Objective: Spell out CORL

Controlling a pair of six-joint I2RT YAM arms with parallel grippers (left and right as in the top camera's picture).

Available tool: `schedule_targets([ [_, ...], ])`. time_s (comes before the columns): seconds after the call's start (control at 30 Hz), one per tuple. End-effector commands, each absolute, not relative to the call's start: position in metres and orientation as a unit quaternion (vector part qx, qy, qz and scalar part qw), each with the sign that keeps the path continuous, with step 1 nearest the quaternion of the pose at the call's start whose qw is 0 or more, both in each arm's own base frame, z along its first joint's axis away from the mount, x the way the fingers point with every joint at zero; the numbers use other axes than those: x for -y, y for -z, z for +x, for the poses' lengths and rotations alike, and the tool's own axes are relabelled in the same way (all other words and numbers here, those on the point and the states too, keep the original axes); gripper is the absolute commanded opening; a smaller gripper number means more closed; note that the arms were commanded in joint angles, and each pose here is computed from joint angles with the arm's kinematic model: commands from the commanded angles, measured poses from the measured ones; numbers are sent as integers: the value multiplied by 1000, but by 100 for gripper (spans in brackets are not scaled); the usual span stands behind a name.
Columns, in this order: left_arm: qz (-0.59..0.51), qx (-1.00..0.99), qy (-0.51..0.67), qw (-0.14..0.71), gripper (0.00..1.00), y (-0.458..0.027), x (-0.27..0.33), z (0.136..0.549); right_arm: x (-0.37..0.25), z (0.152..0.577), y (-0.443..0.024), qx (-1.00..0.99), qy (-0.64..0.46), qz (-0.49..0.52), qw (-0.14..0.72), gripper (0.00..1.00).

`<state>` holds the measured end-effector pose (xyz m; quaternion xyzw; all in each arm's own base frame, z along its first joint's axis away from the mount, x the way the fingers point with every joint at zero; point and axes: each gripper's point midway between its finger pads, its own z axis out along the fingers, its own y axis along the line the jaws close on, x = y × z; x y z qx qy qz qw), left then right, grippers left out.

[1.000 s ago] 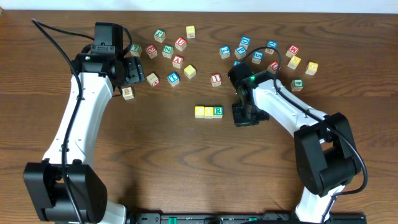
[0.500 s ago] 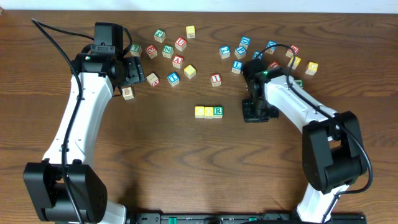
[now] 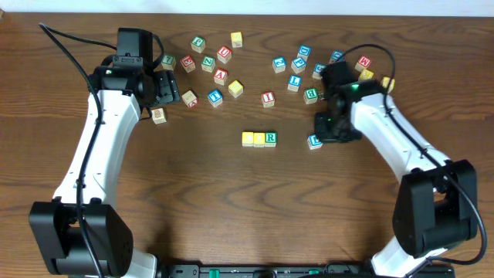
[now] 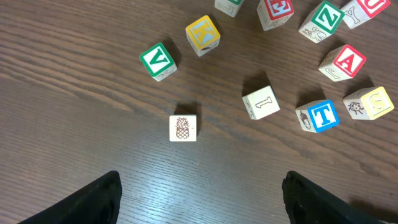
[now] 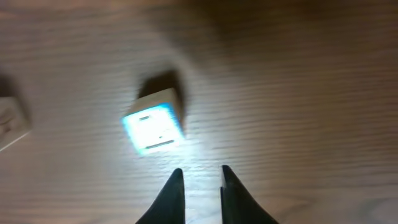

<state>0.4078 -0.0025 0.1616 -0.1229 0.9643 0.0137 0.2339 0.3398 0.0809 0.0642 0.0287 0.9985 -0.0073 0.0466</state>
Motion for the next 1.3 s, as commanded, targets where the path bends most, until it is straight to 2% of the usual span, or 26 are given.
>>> schedule_targets([
  [0.0,-129,-962,-17,239,82,-164,0,411,-67,340,-57,-998,12,44,35,16],
  [0.47,-129,-962,-17,239,82,-164,0,411,-73,332,-20,-999,5,25,-22,12],
  [1.27,-129,-962,-17,239,82,-164,0,410,-113,328,-14,-999,-37,-10,-27,14],
])
